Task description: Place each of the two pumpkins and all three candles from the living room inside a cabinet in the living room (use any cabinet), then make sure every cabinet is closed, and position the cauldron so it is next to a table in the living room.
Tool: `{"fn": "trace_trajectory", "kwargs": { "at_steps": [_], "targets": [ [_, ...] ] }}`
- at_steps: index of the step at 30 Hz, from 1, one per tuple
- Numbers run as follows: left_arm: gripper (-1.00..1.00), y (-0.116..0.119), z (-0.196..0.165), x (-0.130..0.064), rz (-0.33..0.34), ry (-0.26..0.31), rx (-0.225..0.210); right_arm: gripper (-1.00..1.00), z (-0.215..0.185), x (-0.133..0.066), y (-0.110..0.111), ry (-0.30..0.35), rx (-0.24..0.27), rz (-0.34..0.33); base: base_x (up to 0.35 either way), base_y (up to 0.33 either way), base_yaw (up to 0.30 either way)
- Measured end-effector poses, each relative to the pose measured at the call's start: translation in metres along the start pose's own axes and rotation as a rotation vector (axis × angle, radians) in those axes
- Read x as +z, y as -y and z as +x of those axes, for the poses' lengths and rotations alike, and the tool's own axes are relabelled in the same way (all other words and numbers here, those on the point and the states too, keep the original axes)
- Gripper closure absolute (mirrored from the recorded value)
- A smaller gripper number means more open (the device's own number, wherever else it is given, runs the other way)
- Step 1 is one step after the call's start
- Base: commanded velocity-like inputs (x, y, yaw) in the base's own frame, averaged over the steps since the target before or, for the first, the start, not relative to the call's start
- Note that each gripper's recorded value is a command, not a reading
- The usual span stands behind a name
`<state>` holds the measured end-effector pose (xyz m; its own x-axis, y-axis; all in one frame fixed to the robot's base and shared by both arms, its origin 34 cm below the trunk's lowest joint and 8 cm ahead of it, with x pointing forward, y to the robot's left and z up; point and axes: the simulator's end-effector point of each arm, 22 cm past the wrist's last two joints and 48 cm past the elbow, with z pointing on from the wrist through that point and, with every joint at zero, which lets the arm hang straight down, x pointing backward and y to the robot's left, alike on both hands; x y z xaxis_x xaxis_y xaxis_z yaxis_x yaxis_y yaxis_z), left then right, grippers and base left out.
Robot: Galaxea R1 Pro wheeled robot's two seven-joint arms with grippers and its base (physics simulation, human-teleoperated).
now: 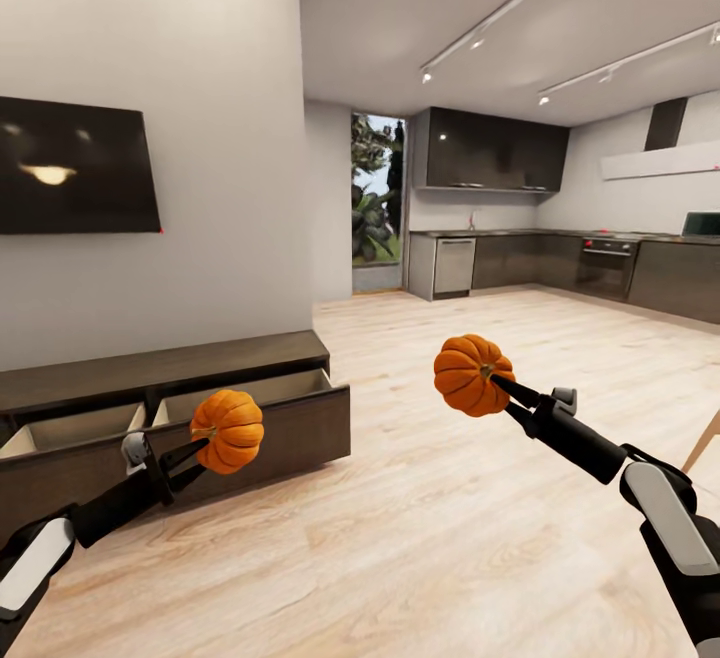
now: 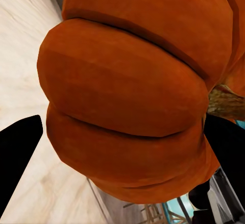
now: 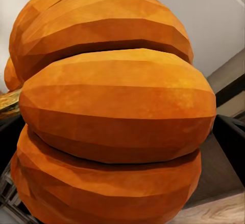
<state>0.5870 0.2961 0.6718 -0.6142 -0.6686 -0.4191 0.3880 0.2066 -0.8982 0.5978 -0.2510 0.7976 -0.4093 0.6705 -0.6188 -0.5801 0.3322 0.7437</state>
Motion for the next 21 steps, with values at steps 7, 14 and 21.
{"fn": "trace_trajectory", "kwargs": {
  "at_steps": [7, 14, 21],
  "targets": [
    [1.00, 0.007, -0.007, 0.006, -0.008, -0.004, -0.008, 1.00, -0.008, 0.008, -0.001, -0.006, 0.012, 0.012, 0.000, 0.000, 0.000],
    [1.00, 0.014, -0.015, 0.011, -0.015, -0.006, -0.016, 1.00, -0.017, 0.015, -0.003, -0.010, 0.021, 0.022, 0.000, 0.000, 0.000],
    [1.00, 0.020, -0.023, 0.016, -0.024, -0.008, -0.025, 1.00, -0.025, 0.022, -0.006, -0.013, 0.030, 0.030, 0.000, 0.000, 0.000]
  ]
}}
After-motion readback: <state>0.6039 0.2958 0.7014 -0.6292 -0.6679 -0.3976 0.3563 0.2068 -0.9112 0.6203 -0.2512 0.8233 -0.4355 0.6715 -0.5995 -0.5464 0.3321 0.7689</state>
